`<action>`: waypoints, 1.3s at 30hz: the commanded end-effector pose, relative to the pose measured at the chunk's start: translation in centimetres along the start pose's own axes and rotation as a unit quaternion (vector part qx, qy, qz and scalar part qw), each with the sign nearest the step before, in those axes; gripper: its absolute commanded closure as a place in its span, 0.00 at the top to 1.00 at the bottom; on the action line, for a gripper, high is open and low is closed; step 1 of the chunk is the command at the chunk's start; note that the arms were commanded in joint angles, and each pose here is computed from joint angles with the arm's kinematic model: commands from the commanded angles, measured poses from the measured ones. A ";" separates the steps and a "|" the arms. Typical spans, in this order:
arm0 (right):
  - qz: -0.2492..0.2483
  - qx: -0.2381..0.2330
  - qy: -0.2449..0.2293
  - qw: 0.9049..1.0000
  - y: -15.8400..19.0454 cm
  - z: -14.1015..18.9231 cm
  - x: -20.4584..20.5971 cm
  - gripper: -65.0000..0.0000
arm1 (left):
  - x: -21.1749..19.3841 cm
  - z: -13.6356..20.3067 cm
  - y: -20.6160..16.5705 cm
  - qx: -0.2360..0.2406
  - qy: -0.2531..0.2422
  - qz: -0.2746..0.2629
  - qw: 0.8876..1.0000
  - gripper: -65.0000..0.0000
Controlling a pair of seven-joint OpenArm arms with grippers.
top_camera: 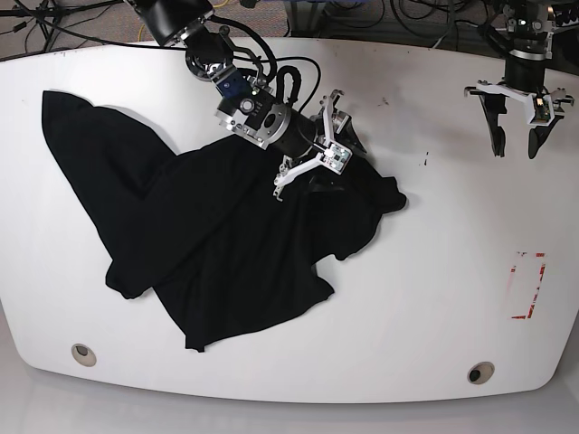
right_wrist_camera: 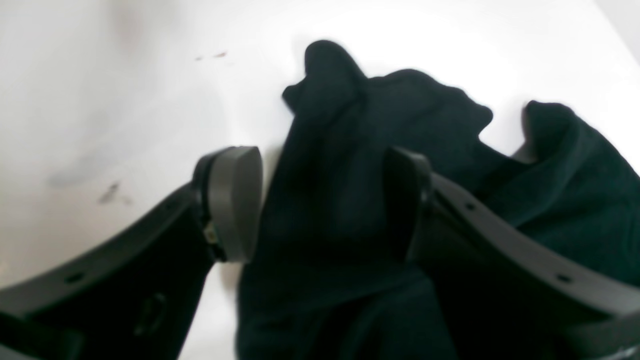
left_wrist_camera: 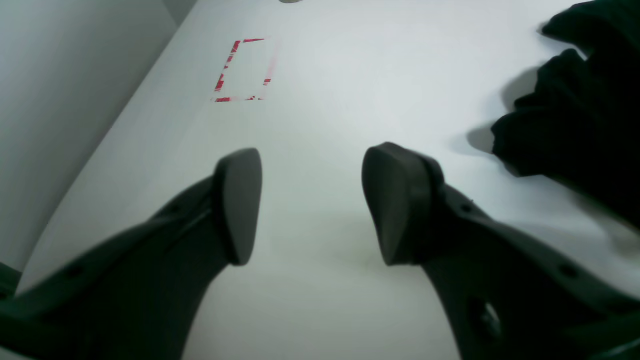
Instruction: Fold the T-shirt properly
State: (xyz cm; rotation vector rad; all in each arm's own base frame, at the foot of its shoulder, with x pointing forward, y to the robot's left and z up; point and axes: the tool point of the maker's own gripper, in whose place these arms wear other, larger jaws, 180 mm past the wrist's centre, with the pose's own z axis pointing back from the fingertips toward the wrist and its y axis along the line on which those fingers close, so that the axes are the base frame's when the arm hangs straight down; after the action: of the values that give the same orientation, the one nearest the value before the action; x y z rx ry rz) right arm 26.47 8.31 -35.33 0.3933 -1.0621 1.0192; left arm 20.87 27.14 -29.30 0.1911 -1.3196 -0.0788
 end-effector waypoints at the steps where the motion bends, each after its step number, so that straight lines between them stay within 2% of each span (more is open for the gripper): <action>1: -0.004 -0.009 -0.007 1.000 -1.3 -0.8 0.1 0.57 | 1.4 0.0 0.1 0.000 -0.024 -0.006 1.000 0.53; 11: -0.001 -0.011 0.020 1.000 -2.7 -2.0 -1.7 0.56 | 1.3 0.0 0.2 0.002 -0.023 -0.005 1.000 0.52; 25: -0.004 -0.033 0.029 0.999 -4.9 -2.1 -2.2 0.55 | 1.5 -0.4 -0.4 -0.004 -0.027 -0.001 1.000 0.52; 39: -0.016 -0.019 0.059 0.998 -4.0 -3.0 -4.4 0.55 | 1.5 -0.1 0.2 0.002 -0.027 -0.005 1.000 0.52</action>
State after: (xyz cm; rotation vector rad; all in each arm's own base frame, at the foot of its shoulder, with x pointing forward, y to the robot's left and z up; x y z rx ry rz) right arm 29.84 5.56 -41.32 0.3044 -0.9093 0.9879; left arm 20.96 27.05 -29.23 0.1897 -1.3235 -0.0763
